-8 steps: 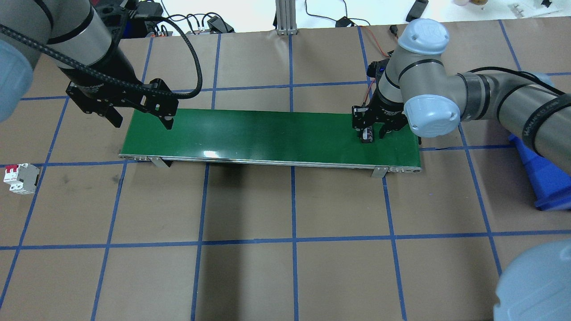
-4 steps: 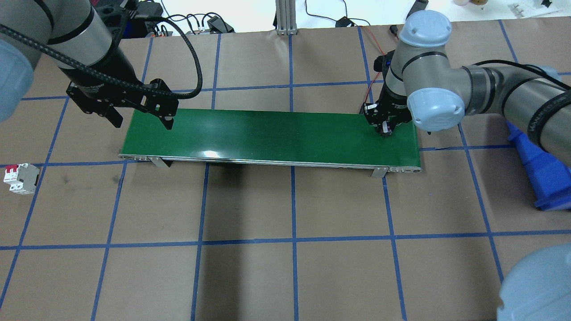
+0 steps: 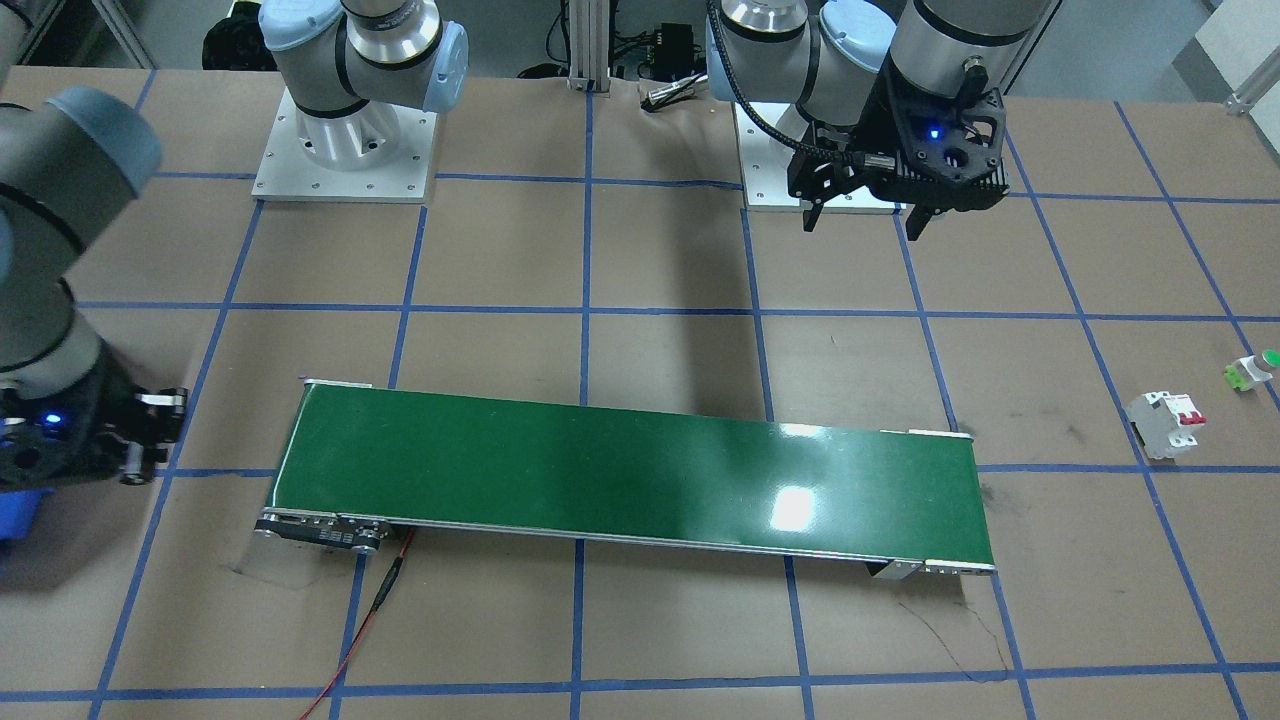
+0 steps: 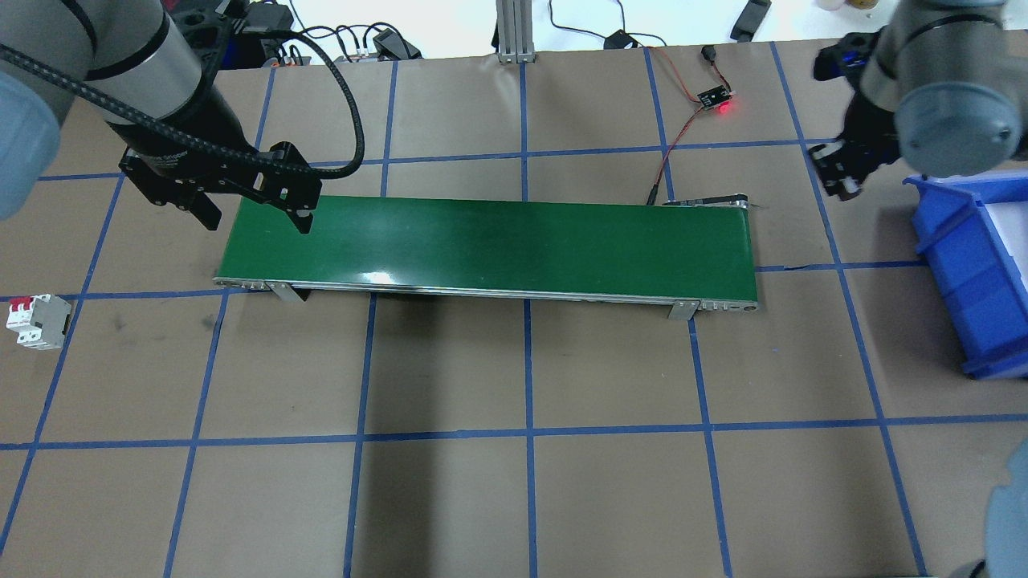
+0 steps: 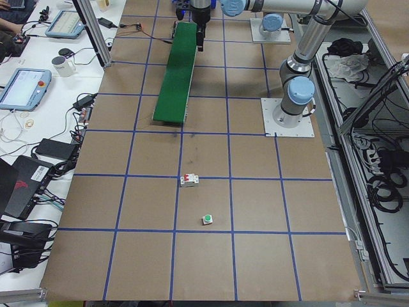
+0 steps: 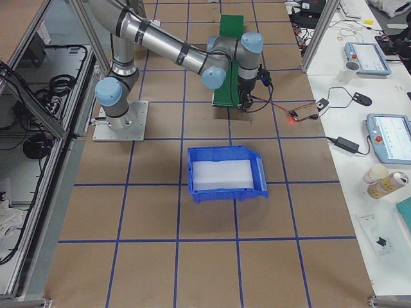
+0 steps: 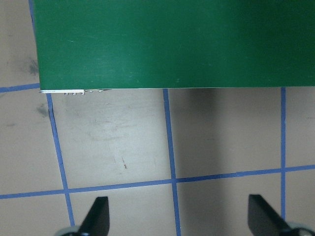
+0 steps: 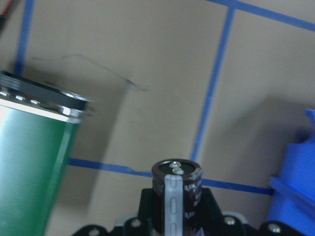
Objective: Move capacitor from left to right
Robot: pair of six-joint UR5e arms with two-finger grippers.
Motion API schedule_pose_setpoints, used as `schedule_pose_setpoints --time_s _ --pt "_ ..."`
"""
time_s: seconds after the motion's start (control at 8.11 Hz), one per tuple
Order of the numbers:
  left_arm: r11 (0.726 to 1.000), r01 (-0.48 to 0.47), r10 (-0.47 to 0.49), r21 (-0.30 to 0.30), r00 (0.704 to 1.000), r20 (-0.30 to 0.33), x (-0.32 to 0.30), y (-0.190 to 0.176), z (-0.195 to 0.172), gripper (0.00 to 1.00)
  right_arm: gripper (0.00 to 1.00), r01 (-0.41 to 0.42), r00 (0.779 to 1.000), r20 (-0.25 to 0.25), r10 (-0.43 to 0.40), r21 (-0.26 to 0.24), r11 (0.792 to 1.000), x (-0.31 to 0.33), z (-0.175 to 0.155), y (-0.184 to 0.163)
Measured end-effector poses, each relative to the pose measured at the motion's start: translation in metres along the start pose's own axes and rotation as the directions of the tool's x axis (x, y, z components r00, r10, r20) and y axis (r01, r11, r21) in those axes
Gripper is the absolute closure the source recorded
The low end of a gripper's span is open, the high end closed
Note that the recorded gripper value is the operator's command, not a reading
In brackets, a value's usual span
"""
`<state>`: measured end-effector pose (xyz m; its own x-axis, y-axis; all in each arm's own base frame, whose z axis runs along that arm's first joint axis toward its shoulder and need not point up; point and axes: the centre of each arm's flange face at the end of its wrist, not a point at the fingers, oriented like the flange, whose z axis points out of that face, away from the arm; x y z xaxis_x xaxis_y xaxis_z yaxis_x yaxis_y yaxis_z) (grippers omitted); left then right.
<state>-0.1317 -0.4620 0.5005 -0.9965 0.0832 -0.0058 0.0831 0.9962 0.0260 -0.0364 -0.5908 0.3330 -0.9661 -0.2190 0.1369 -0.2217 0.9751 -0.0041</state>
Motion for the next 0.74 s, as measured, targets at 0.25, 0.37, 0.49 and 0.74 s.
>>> schedule_pose_setpoints --time_s 0.25,0.37,0.49,0.74 --pt "1.0 0.0 0.0 0.0 1.0 0.0 0.0 0.0 0.0 0.0 1.0 0.148 0.989 -0.025 -0.148 0.003 0.989 0.12 -0.007 0.048" --pt "1.0 0.0 0.0 0.0 1.0 0.0 0.0 0.0 0.0 0.0 1.0 0.214 0.976 -0.032 -0.214 -0.001 0.977 0.165 -0.004 0.071" --pt "1.0 0.0 0.0 0.0 1.0 0.0 0.0 0.0 0.0 0.0 0.74 0.26 0.965 -0.031 -0.26 -0.009 0.965 0.2 0.01 0.089" --pt "1.0 -0.001 0.001 0.0 1.0 0.001 0.0 0.0 0.0 0.0 0.0 0.284 0.959 0.004 -0.284 -0.031 0.958 0.235 0.054 0.106"
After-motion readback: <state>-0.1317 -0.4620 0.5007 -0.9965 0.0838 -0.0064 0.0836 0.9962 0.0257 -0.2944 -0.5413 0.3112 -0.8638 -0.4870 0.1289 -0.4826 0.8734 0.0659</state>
